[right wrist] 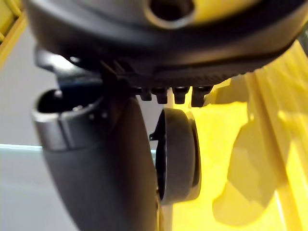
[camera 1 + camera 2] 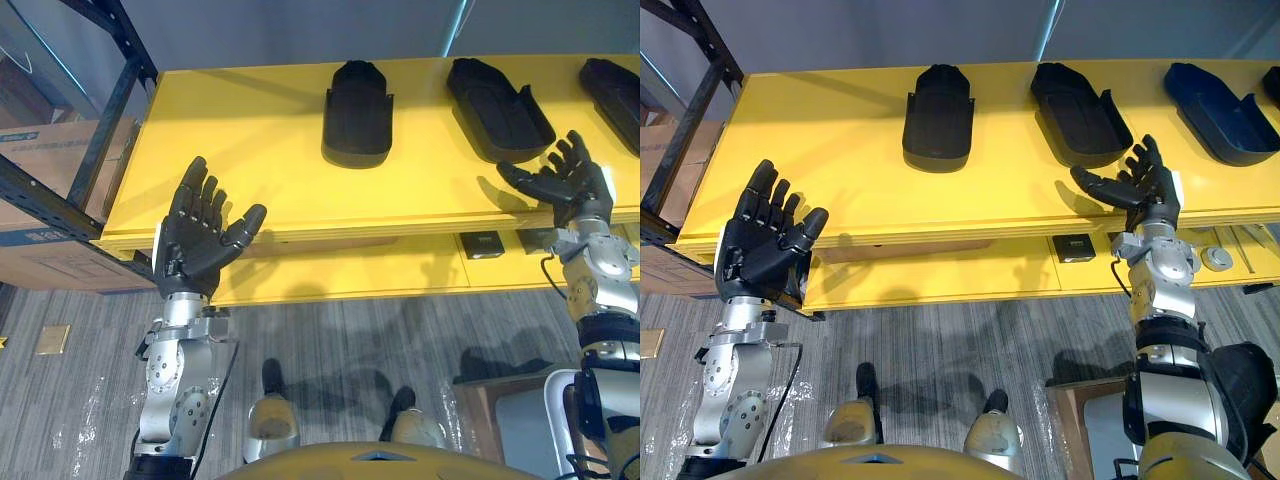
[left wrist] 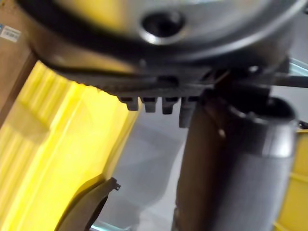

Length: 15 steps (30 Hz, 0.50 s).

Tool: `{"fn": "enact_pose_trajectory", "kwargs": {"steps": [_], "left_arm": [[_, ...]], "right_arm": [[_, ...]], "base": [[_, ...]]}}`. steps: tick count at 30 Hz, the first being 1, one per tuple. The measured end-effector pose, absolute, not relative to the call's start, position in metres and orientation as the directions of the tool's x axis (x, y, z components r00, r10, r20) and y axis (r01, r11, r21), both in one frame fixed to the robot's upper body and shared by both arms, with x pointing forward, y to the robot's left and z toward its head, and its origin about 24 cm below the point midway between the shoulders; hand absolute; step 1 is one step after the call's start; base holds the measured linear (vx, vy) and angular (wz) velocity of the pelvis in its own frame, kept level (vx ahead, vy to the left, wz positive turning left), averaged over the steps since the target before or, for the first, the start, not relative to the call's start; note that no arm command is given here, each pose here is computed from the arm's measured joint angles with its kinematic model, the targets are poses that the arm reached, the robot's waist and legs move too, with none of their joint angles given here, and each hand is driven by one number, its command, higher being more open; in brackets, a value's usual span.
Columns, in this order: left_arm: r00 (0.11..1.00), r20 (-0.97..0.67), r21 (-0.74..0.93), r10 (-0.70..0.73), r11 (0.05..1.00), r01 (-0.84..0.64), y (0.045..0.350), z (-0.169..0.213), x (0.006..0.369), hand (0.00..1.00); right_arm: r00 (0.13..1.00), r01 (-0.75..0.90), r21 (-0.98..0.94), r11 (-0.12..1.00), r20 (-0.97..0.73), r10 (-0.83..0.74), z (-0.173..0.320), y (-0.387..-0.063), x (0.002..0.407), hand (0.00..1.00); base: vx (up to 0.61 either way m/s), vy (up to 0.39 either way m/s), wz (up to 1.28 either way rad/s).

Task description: Walk over and take three plastic housings, then place them on the shelf

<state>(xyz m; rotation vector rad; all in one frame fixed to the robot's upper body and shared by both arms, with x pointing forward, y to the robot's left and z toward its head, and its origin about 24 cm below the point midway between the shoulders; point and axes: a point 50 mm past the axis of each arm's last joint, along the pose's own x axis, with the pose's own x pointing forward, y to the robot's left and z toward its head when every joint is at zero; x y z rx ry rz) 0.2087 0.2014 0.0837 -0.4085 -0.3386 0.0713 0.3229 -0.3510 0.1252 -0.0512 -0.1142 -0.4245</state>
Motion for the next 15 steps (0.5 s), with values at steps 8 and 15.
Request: {"fn": "enact_pose_trajectory", "kwargs": {"steps": [8, 15], "left_arm": [[0.938, 0.295, -0.423, 0.18, 0.905, -0.041, 0.201, 0.084, 0.211, 1.0], [0.931, 0.314, -0.432, 0.184, 0.901, -0.033, 0.198, 0.091, 0.217, 1.0]], "right_arm": [[0.827, 0.539, 0.013, 0.842, 0.185, -0.532, 0.152, -0.352, 0.334, 1.0], [0.826, 0.506, 0.061, 0.86, 0.252, -0.504, 0.18, -0.348, 0.344, 1.0]], "base": [[0.0, 0.0, 0.0], [-0.02, 0.0, -0.01]]}}
